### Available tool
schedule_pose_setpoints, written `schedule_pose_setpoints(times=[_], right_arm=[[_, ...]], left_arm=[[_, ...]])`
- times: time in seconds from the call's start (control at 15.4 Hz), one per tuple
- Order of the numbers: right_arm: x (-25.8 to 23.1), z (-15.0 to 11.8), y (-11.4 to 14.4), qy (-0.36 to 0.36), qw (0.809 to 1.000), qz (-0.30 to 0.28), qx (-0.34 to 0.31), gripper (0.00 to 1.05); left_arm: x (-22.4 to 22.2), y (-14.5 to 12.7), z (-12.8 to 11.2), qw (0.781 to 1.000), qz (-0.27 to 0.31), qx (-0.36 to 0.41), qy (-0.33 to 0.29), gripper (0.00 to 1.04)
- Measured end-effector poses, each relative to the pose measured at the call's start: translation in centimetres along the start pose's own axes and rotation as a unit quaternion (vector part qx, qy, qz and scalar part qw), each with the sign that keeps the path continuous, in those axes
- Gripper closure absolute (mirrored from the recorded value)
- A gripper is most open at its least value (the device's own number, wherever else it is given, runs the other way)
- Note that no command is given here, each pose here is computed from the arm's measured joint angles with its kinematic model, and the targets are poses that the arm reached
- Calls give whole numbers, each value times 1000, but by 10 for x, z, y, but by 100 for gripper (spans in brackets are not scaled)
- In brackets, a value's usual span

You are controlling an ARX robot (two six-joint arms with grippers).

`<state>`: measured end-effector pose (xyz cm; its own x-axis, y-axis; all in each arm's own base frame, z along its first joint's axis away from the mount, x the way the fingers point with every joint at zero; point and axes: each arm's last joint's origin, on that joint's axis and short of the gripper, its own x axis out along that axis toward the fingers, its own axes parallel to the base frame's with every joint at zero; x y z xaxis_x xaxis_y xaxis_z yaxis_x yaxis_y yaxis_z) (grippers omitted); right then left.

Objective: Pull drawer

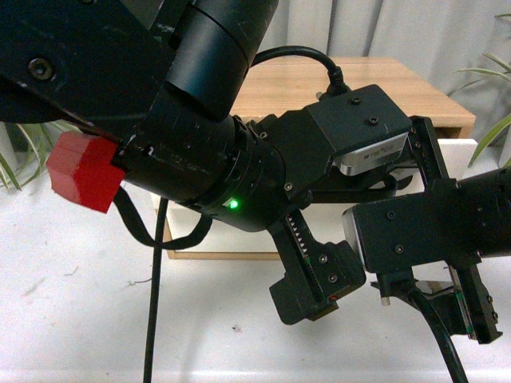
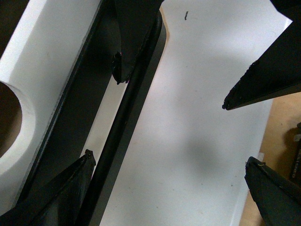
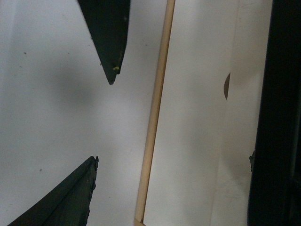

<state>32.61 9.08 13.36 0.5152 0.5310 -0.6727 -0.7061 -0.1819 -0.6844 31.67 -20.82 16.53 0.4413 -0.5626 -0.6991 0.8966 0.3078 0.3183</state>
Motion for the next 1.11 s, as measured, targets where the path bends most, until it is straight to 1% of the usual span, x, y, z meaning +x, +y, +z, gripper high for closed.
schedule_pose_setpoints(times=[0.2,0.39,0.65,0.85,1.11], right_arm=[[-5,4,7,-5,1000,6,4,6],[-26,21,33,-26,999,31,12,6],[-37,29,45,-37,998,49,17,6],[-41,31,49,-40,998,53,19,6],[-45,33,47,-40,998,49,25,6]], left_arm=[[-3,-6,-3,1000,-6,1,-3,7],[-17,-31,-18,1000,-22,-19,-8,7],[-30,-45,-23,999,-32,-23,-10,7],[-33,-50,-25,999,-32,-24,-12,7],[-38,-49,-25,999,-23,-28,-15,7]])
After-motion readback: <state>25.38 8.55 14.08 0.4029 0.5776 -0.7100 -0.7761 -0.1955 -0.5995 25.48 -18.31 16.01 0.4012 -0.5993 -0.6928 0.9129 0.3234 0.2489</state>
